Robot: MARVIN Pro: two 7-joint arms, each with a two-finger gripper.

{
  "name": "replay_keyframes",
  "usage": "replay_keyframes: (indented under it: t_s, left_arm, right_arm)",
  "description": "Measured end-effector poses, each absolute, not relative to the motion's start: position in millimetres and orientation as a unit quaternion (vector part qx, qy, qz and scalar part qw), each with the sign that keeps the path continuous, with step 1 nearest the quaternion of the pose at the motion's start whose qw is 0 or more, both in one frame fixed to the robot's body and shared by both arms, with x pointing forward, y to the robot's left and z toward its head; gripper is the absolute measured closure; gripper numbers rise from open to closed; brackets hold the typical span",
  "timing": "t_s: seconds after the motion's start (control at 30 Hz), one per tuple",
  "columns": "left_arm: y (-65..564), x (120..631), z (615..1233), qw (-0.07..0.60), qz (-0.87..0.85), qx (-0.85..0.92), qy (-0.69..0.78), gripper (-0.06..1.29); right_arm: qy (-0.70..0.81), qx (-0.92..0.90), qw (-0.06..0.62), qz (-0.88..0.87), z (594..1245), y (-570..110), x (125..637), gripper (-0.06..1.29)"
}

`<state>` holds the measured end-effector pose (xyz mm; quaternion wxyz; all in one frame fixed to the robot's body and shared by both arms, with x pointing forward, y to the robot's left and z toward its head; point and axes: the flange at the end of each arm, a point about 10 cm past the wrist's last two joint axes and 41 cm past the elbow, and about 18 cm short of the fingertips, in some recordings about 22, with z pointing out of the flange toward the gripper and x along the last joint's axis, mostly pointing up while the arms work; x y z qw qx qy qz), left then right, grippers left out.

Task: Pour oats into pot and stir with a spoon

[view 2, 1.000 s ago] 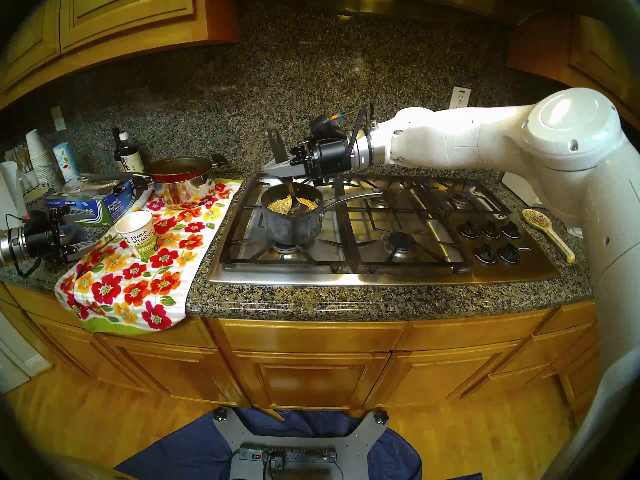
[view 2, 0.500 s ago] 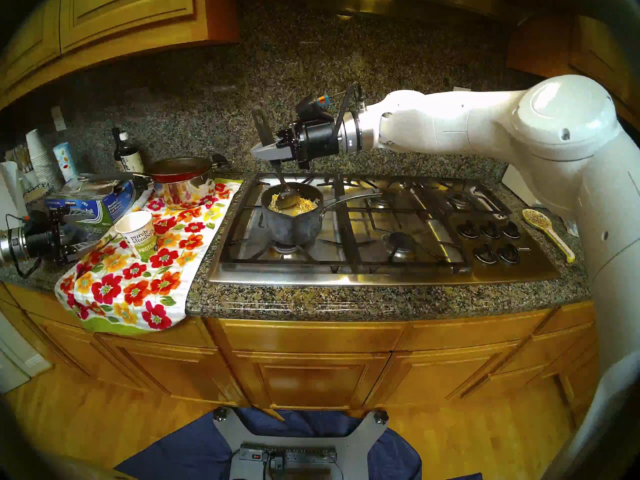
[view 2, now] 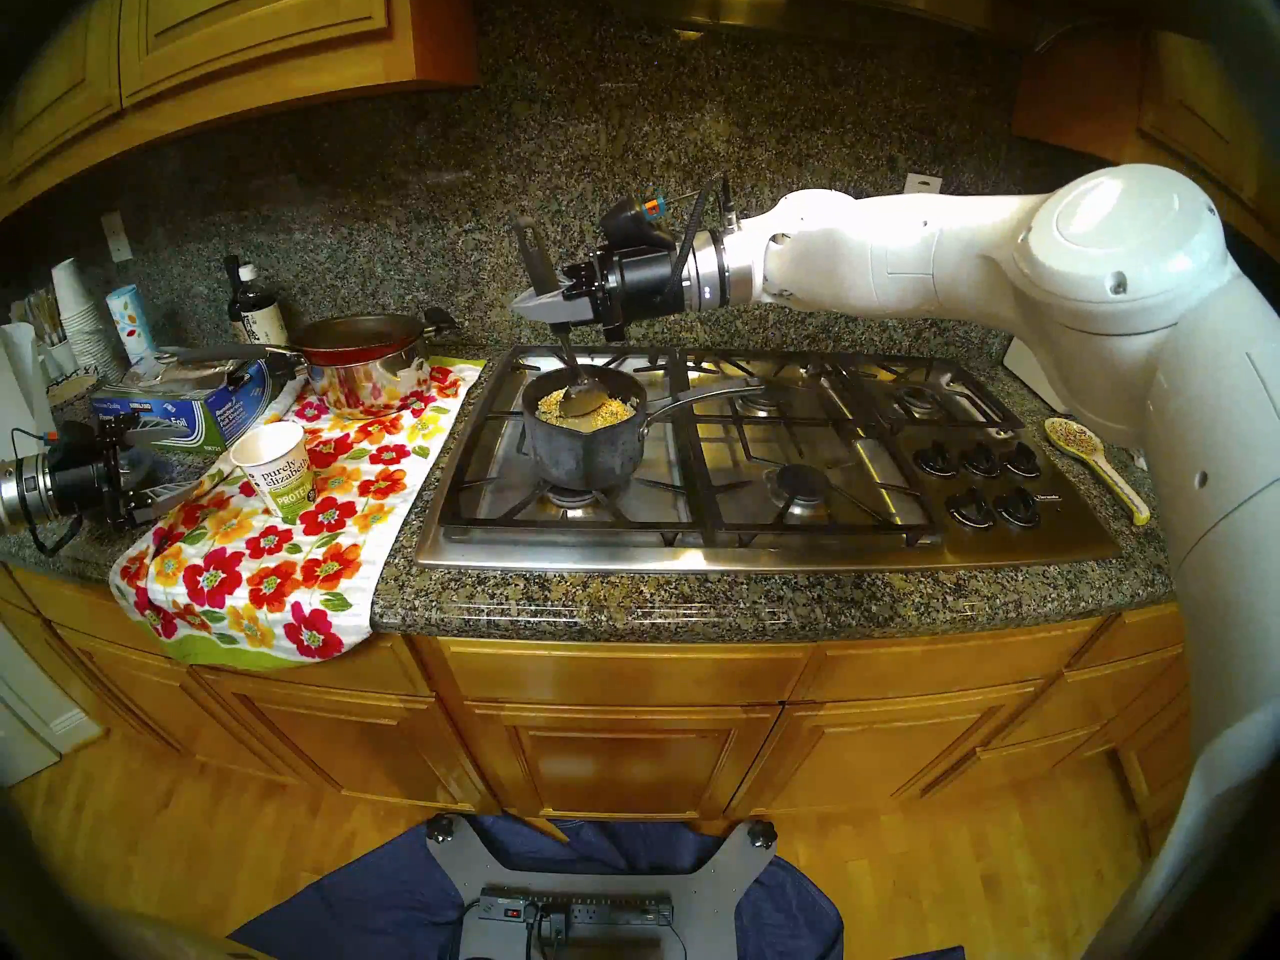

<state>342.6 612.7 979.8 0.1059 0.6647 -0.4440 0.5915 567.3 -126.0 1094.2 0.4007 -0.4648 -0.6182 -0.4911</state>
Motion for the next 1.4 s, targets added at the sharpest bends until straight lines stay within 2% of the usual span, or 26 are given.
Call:
replay_keyframes:
  t_s: [0.37,0.73,1.07,1.4]
  left_arm:
    - [613,343,980,0.106,0.592,0.664,-0.444,0.02]
    - [613,343,980,0.106,0.592,0.664,-0.444,0.02]
    - [612,343,980,0.106,0.591,0.665,-0.445,0.02]
    - [612,342,980,0.106,0.591,0.665,-0.445,0.02]
  right_arm:
    - [-0.611,-0.471,0.402,-0.493,1080,-131,569,1.22]
    - [-0.608,-0.47,0.431,-0.473,1070,-135,553,1.23]
    - [-0.597,-0.486,0.436,-0.465,1084,-149,548,1.24]
    - [-0.536,-0.532,0.426,-0.498,1102,-160,567,1.24]
